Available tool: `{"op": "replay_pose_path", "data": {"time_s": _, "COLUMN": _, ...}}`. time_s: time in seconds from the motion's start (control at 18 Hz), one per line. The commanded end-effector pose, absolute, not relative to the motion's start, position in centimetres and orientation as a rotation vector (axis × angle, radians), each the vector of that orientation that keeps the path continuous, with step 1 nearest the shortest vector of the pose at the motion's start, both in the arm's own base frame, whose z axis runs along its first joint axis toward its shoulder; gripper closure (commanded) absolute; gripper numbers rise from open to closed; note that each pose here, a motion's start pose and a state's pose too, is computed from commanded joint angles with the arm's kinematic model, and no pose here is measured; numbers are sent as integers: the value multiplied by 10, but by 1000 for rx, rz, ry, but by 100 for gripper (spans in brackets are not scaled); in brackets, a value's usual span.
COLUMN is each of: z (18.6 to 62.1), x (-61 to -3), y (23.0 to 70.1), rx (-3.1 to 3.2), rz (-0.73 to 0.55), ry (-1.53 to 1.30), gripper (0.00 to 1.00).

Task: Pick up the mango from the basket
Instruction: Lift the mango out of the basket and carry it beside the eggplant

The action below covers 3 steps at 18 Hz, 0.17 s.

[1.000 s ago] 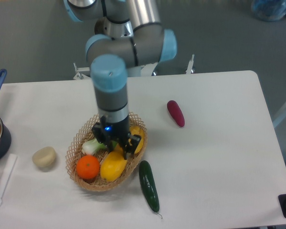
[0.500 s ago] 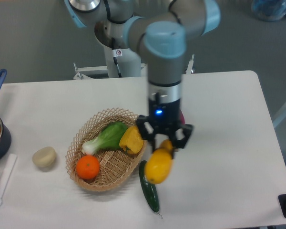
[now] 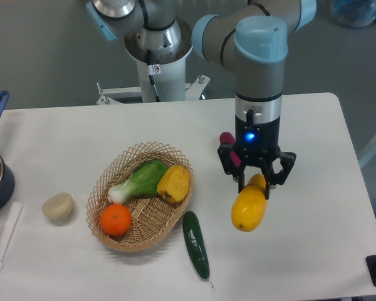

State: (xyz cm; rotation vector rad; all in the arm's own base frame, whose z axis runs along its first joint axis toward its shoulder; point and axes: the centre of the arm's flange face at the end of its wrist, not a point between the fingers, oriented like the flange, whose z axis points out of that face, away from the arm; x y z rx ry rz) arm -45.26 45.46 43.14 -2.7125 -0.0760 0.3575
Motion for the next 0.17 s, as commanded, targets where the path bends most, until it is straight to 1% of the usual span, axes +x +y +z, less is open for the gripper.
{"op": "replay_pose_path", "data": {"time_s": 0.17, "z": 431, "x": -453, "y": 455, "rx": -2712, "rz": 358, "ry": -76, "gripper": 57}}
